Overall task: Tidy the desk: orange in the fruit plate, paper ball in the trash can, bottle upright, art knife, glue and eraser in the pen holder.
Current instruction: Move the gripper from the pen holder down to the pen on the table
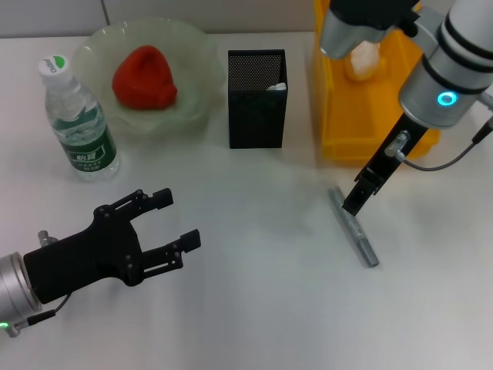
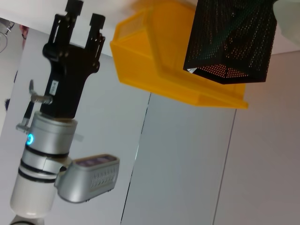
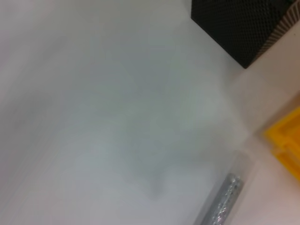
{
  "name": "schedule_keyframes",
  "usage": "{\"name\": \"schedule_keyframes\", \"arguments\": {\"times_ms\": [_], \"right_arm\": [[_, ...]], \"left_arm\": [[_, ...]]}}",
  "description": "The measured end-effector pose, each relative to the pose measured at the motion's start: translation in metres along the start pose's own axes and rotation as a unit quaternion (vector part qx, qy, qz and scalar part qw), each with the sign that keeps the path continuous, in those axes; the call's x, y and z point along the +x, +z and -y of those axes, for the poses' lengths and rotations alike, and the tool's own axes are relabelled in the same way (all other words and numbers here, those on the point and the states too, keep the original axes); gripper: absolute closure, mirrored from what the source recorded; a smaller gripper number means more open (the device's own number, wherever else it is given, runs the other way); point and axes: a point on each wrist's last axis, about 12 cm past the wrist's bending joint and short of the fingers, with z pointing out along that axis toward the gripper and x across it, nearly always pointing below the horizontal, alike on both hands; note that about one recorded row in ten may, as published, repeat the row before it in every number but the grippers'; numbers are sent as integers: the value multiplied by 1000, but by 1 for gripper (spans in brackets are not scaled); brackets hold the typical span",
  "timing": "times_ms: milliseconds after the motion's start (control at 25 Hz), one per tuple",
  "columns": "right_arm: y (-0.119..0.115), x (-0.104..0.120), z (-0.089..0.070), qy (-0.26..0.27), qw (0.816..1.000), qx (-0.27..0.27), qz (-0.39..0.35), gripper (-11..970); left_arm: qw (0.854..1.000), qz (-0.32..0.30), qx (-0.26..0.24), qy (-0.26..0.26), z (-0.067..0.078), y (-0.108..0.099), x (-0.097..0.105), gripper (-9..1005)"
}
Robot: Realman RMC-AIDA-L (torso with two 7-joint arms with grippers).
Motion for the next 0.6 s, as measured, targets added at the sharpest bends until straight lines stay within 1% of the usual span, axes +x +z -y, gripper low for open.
{"name": "schedule_keyframes", "arguments": {"times_ms": [200,480,600], "right_arm": [[9,-2,-1,-5,1000,10,-10,323],[17,-3,-1,0,1000,4,-21,331],[19,-2,-1,7,1000,2,-25,334]], "left_arm": [[1000,-3,7,1,1,2,0,153],[1000,-15,16,3,3,3,3,153],[999,-28,28,8,5,3,5,153]]}}
